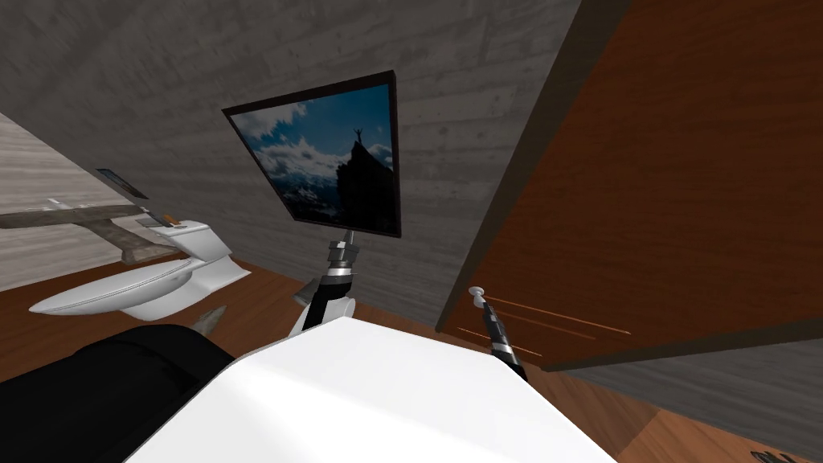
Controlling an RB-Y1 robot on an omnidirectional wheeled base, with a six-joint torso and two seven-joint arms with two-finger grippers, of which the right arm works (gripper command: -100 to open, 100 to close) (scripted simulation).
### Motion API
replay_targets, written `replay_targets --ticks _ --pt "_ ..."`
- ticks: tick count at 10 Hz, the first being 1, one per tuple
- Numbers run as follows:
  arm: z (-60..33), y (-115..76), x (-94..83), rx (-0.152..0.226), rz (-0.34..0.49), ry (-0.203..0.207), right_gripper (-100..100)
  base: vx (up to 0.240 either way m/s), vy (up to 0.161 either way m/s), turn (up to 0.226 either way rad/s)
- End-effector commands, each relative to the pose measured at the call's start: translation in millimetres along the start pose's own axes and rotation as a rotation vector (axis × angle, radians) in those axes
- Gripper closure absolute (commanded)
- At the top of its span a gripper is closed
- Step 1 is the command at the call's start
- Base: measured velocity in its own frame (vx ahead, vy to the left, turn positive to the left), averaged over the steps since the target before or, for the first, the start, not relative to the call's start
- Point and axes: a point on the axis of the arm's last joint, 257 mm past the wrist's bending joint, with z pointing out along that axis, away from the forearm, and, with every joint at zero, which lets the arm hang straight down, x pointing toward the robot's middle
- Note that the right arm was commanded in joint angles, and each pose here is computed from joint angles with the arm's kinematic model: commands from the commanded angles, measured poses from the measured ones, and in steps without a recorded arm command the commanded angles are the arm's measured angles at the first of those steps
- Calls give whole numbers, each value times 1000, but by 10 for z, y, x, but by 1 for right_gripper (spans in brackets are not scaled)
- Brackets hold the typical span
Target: Pull the door open
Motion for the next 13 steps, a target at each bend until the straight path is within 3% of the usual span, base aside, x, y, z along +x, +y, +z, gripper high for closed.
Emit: replay_targets --ticks 1,4,13 --pt "1 51 143 1 75 13 100 -41 -20 72" --pt "16 30 120 10 129 3 100 -42 -16 67" --pt "99 -97 -17 57 417 -65 100 -60 -22 101"
